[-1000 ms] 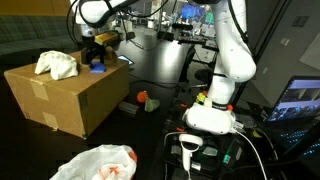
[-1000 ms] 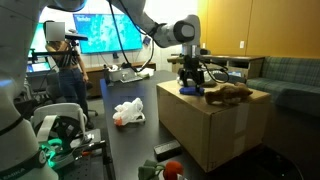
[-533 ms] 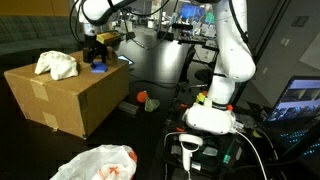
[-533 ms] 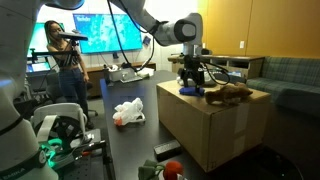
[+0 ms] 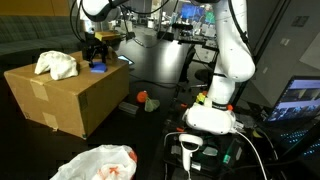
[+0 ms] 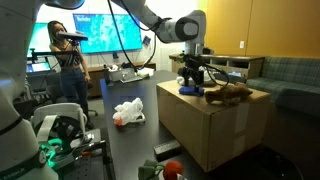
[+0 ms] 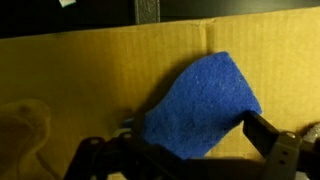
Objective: Pick up all the objects from the table and put them on the box, then pick up all the objects from the box and put them on the table
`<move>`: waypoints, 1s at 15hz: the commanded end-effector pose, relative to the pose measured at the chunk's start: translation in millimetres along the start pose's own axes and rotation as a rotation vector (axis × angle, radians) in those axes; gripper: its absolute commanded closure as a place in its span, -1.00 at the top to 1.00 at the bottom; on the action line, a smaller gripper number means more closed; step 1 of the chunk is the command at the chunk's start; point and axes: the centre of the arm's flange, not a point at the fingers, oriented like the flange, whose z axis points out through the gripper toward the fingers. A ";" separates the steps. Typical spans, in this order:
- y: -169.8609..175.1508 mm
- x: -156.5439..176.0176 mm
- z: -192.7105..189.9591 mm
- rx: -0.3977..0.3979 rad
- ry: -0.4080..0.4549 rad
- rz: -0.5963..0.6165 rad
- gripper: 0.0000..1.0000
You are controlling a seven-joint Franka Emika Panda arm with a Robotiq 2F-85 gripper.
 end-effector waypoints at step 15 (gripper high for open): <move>-95.5 2.5 -4.5 -0.010 -0.071 0.365 0.45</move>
